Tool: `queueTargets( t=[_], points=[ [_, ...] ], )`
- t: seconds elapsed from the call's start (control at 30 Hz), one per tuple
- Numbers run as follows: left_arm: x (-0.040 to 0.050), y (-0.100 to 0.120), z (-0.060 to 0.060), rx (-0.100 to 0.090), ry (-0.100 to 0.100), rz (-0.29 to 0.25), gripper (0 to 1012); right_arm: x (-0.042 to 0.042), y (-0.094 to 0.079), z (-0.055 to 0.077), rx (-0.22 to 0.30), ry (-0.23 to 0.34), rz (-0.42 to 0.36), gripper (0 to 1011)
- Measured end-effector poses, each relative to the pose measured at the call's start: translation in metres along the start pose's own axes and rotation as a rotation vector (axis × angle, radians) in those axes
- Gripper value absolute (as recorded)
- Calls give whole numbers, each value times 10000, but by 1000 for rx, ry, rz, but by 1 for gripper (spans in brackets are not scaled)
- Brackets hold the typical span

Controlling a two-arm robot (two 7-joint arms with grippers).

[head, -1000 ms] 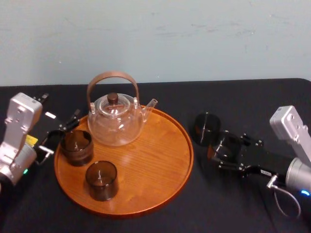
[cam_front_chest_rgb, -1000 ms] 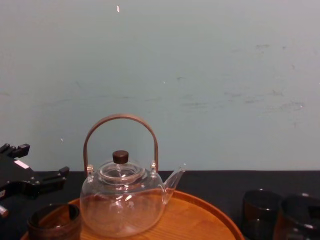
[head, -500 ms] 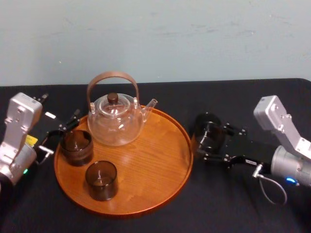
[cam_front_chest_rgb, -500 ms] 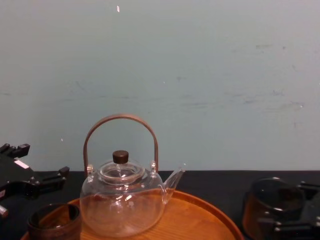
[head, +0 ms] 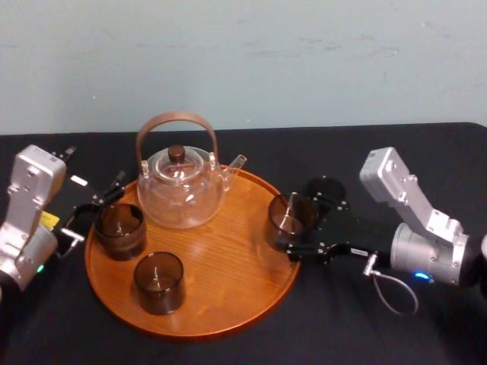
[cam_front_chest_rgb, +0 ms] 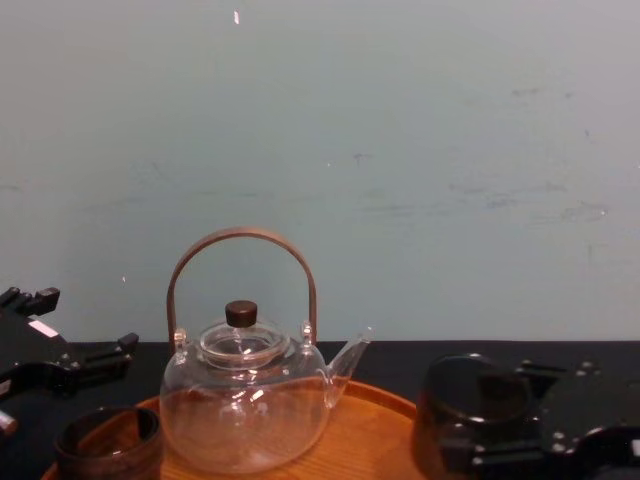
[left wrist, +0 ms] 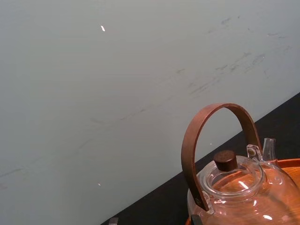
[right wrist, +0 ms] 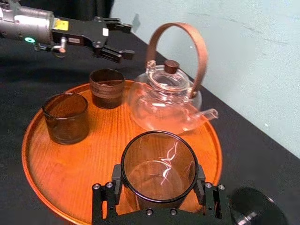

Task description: Pick up the glass from the table and place it on the tray.

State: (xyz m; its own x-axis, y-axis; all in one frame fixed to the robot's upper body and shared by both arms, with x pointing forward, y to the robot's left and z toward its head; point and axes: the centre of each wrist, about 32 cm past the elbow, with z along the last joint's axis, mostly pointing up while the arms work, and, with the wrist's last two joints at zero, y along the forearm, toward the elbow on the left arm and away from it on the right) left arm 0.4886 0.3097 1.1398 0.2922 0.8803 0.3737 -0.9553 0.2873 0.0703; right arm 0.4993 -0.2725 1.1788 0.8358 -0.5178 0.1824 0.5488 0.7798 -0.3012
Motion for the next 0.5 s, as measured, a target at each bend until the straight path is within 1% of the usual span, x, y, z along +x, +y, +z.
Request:
queueTargets(
  t=[0.17, 0.23, 0.27, 0.5],
  points=[
    [0, 0, 0, 0, 0, 0, 1001, -16, 115, 14, 9, -5, 31, 904],
    [0, 0, 0, 0, 0, 0, 1001, -19, 131, 15, 10, -6, 36, 904],
    [0, 0, 0, 0, 0, 0, 1001, -25, 173, 13, 12, -7, 46, 904],
    [0, 0, 0, 0, 0, 0, 1001, -56, 272, -5, 8, -6, 74, 904]
  ],
)
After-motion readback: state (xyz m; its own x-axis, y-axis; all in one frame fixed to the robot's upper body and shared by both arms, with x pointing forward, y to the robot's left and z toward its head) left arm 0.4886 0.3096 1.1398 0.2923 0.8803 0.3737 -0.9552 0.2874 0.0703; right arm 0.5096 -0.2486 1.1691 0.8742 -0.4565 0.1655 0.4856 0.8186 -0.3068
